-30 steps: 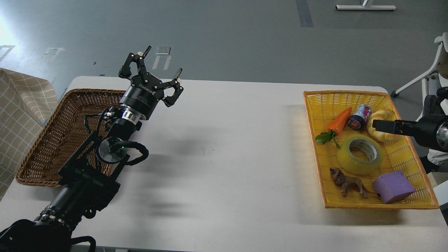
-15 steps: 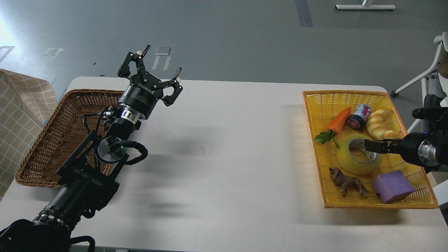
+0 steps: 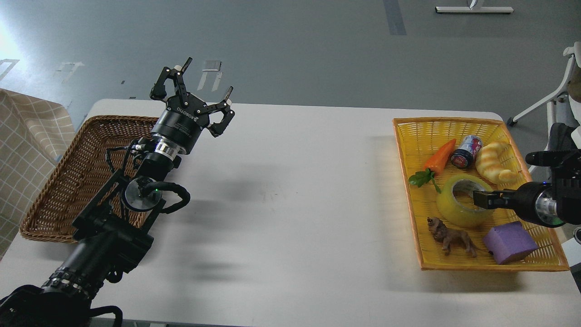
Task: Place and transfer tape with both arms
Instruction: 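Lower the right gripper into the tape roll's hole, then lift the tape roll with the right gripper toward the table center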
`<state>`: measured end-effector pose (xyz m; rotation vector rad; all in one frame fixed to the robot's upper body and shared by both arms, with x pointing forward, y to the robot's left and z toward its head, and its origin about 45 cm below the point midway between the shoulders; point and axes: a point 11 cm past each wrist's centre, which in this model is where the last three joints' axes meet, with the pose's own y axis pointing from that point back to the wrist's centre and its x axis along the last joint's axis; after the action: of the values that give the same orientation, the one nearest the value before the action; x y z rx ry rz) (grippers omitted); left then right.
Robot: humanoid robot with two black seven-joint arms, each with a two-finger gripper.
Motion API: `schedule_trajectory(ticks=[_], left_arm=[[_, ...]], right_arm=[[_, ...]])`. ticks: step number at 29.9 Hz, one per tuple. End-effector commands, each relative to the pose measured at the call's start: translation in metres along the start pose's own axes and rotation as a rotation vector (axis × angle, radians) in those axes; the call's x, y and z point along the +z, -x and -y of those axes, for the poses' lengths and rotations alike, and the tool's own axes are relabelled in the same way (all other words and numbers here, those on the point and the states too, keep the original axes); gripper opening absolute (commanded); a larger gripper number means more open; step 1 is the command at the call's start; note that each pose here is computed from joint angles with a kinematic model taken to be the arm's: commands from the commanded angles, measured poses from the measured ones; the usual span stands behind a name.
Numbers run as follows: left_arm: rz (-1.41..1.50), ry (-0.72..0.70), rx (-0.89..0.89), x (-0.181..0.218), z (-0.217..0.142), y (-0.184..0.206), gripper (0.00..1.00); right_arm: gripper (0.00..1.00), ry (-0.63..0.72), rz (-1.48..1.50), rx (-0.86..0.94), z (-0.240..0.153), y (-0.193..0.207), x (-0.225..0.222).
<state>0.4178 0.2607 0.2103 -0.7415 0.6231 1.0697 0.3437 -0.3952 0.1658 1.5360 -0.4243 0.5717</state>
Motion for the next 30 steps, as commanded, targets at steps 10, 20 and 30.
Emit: schedule_trajectory(ticks=[10,20,30], left_arm=[[0.000,0.001,0.004,0.000,-0.001,-0.001,0.98],[-0.005,0.001,0.001,-0.002,0.000,0.000,0.98],[-0.009,0.001,0.001,-0.003,0.000,0.000,0.98]], right_arm=[[0.32,0.017,0.020,-0.021,0.015,0.008,0.000],[0.00,-0.002,0.016,-0.010,0.014,0.000,-0.008],[0.00,-0.074,-0.049,0.097,-0.035,-0.034,-0.019]])
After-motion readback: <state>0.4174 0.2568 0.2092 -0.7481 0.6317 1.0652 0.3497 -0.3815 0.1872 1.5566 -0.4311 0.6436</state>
